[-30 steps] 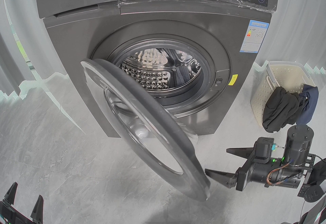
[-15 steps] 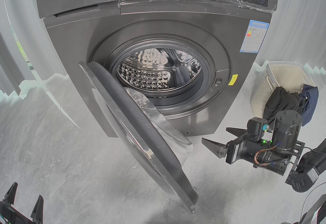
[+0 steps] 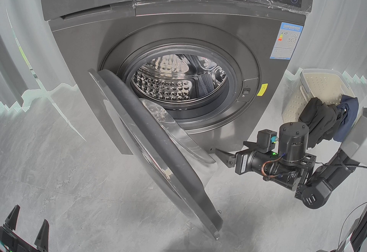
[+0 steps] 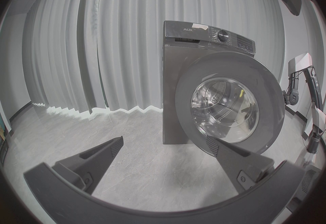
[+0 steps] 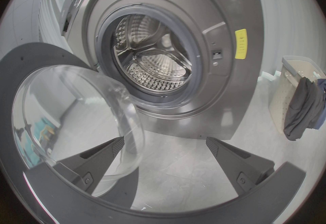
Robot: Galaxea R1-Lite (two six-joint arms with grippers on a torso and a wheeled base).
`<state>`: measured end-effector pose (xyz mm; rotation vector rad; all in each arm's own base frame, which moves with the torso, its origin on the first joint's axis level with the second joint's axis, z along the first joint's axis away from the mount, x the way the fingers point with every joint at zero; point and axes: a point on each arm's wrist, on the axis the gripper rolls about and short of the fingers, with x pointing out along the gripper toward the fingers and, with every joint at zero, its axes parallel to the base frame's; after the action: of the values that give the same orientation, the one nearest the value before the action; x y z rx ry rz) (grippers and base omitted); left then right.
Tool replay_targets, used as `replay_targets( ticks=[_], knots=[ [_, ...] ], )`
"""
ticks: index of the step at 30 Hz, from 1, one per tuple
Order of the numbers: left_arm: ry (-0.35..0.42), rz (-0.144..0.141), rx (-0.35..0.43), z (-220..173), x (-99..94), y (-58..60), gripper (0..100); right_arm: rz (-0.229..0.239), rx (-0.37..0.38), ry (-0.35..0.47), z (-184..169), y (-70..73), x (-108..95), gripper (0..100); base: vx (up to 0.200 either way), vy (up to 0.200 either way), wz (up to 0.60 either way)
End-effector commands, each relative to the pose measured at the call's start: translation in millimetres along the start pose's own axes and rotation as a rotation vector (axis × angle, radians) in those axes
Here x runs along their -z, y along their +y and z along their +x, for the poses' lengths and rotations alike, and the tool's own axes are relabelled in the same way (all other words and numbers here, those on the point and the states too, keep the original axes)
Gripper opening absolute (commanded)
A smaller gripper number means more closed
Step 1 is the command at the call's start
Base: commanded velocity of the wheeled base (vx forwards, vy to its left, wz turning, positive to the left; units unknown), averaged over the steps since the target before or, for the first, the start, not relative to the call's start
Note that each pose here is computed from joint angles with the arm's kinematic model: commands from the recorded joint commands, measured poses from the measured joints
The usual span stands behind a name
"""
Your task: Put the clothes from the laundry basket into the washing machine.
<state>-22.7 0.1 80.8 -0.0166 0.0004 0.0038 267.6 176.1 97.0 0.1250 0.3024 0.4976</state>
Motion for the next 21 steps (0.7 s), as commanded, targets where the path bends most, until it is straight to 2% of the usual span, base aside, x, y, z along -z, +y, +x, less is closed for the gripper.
replay_targets(
  ticks=[1,9,15,18,21],
  knots=[
    [0.001,0.0,-0.001,0.0,4.8,0.1,100,-0.017,-0.052,0.037,8.0,16.4,16.8,100,0.0,0.0,0.0],
    [0.001,0.0,-0.001,0.0,4.8,0.1,100,-0.021,-0.1,0.025,6.3,29.5,19.9,100,0.0,0.0,0.0],
    [0.001,0.0,-0.001,0.0,4.8,0.1,100,-0.007,-0.18,0.039,2.8,47.4,24.0,100,0.0,0.0,0.0],
    [0.001,0.0,-0.001,0.0,4.8,0.1,100,-0.005,-0.229,0.012,1.3,60.2,24.6,100,0.0,0.0,0.0],
    [0.001,0.0,-0.001,0.0,4.8,0.1,100,-0.009,-0.247,0.016,3.7,66.4,30.0,100,0.0,0.0,0.0]
  ],
)
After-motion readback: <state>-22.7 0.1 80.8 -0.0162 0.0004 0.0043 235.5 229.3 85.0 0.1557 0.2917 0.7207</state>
